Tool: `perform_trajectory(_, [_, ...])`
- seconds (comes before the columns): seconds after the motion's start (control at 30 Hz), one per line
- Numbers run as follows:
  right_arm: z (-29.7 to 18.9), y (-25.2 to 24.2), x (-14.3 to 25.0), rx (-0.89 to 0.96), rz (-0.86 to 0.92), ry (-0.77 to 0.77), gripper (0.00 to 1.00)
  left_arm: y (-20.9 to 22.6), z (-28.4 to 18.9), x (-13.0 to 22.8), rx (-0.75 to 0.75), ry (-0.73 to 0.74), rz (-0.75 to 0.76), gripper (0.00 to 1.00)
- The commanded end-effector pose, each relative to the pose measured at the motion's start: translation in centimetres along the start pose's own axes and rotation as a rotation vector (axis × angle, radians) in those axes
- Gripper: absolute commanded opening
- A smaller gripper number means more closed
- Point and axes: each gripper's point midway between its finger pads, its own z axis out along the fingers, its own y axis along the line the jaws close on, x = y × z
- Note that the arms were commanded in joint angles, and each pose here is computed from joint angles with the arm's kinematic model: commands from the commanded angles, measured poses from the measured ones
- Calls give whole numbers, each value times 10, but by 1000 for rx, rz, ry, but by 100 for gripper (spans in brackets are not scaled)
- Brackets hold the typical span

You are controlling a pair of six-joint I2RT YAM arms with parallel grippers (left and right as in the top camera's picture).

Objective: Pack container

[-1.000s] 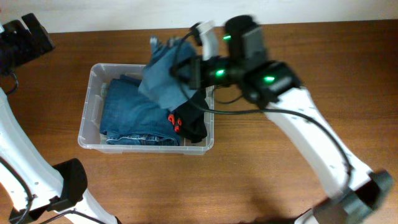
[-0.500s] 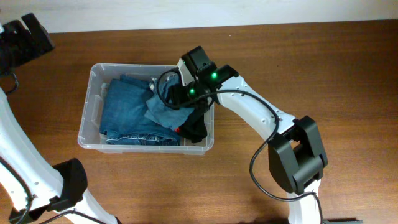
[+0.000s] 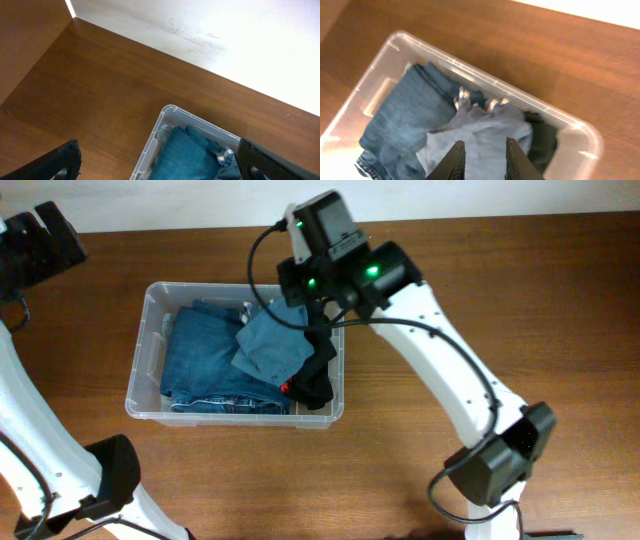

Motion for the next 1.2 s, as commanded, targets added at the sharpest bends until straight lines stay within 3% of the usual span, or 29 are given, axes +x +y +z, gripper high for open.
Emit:
perform_trajectory(0.0, [86, 10, 81, 20, -45, 245, 19, -1, 1, 0, 3, 0, 7, 99])
perform_trajectory(0.1, [152, 12, 165, 47, -74, 464, 14, -1, 1, 0, 2, 0, 7, 99])
perform_trajectory(0.17, [175, 9, 201, 58, -81, 556, 12, -1, 1, 0, 2, 0, 7, 99])
perform_trajectory(0.23, [175, 8, 199, 43, -67, 557, 13, -1, 1, 0, 2, 0, 7, 99])
perform_trajectory(0.37, [133, 4, 135, 41, -48, 436, 19, -1, 1, 0, 2, 0, 7, 99])
perform_trajectory(0.43, [99, 11, 100, 18, -102, 362, 30, -1, 1, 0, 2, 0, 7, 99])
perform_trajectory(0.53, [50, 20, 57, -6, -157, 256, 63, -1, 1, 0, 2, 0, 7, 99])
perform_trajectory(0.57, [36, 21, 46, -9, -162, 222, 75, -1, 1, 0, 3, 0, 7, 99])
perform_trajectory(0.6, [19, 21, 34, -13, -174, 185, 98, -1, 1, 0, 2, 0, 7, 99])
perform_trajectory(0.67, [-18, 14, 11, 14, -190, 107, 99, -1, 1, 0, 3, 0, 7, 99])
perform_trajectory(0.77, [-94, -39, -21, 256, -156, -30, 98, -1, 1, 0, 2, 0, 7, 99])
perform_trajectory(0.87, [-152, -67, -29, 334, -108, -106, 98, -1, 1, 0, 2, 0, 7, 99])
perform_trajectory(1.17, [-238, -151, -29, 528, 51, -205, 98, -1, 1, 0, 3, 0, 7, 99])
